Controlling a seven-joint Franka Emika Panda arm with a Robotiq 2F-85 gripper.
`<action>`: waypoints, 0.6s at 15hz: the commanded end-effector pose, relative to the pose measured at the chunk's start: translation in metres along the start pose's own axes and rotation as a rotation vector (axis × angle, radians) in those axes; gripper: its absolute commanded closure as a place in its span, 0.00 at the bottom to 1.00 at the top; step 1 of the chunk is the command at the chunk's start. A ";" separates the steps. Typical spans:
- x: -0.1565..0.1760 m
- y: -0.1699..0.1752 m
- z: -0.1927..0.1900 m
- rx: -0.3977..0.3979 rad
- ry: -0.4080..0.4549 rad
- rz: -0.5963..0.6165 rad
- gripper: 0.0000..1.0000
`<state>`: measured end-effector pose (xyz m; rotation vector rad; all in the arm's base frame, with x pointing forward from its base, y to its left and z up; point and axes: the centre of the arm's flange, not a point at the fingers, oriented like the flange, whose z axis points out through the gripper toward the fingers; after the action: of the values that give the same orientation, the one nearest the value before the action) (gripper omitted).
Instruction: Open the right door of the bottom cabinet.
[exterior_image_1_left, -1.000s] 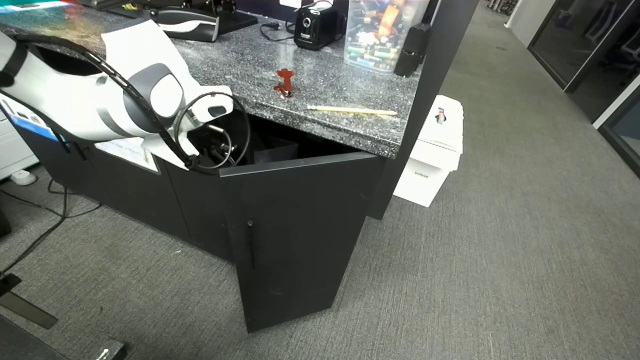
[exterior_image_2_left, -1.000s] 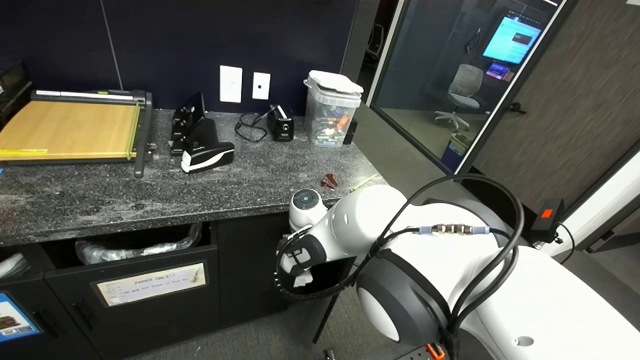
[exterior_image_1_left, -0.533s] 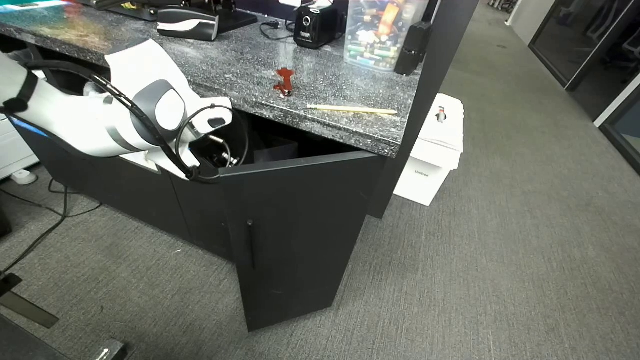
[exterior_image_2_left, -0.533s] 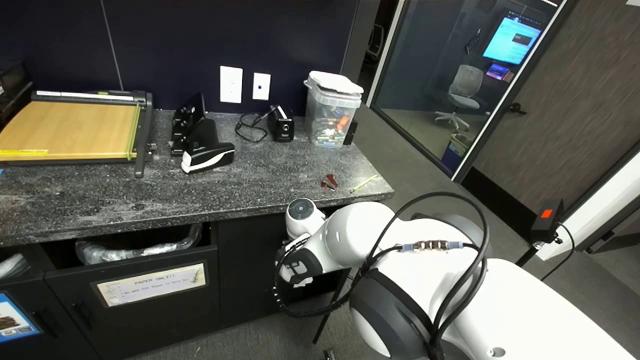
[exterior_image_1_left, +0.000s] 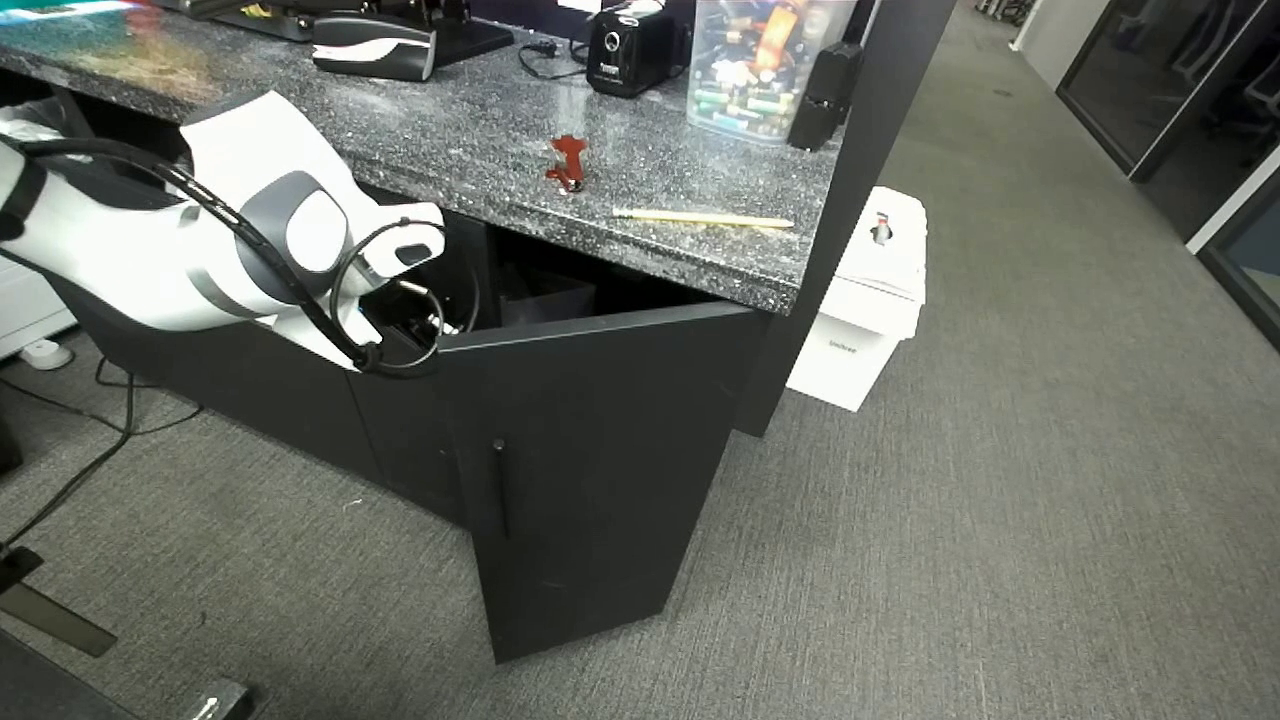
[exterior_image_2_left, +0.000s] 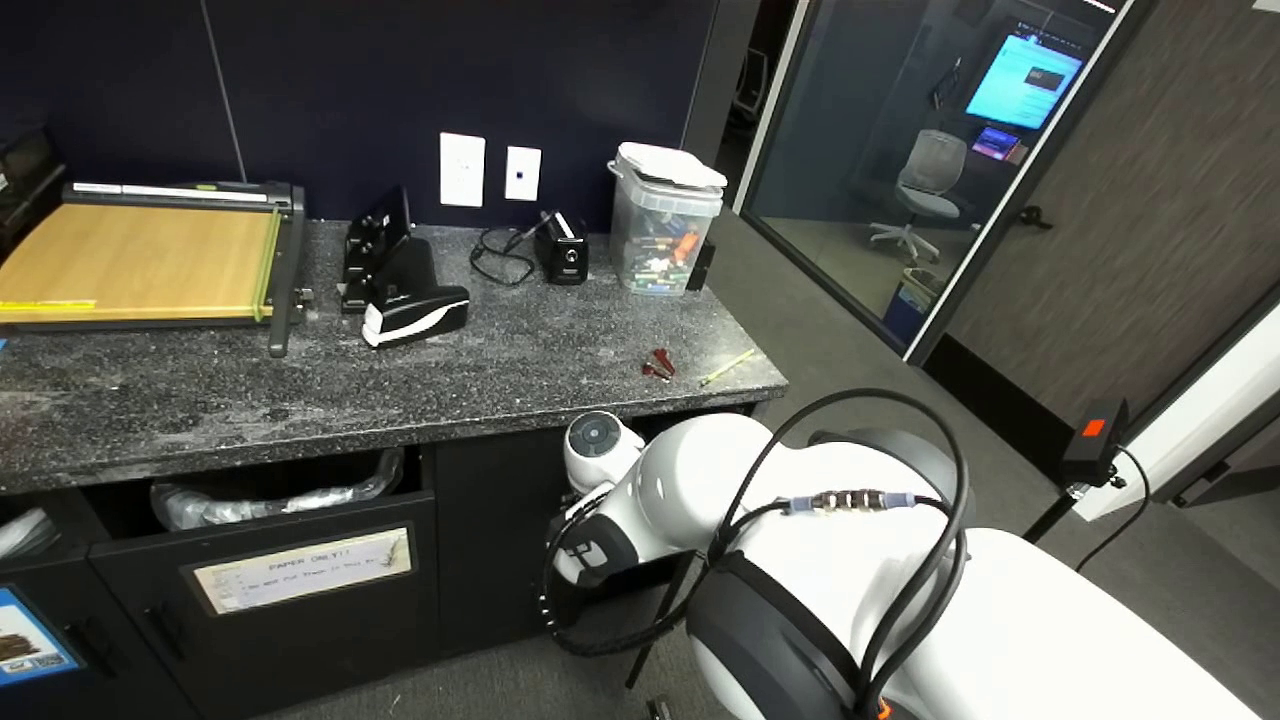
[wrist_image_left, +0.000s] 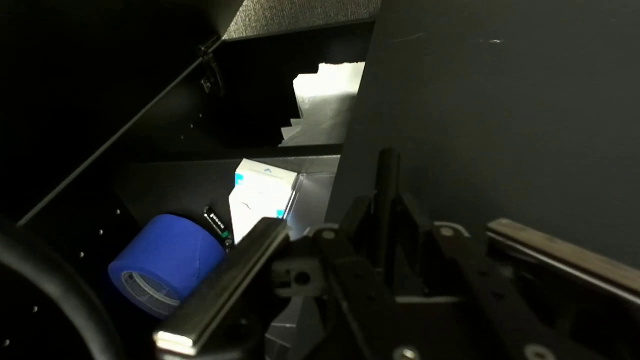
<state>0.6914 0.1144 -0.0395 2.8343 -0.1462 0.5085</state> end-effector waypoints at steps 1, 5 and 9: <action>-0.058 -0.023 -0.054 -0.002 -0.170 0.014 0.95; -0.086 -0.032 -0.080 0.004 -0.246 0.043 0.95; -0.120 -0.052 -0.129 0.092 -0.340 -0.019 0.95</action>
<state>0.5889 0.1682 -0.0239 2.9057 -0.2364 0.1964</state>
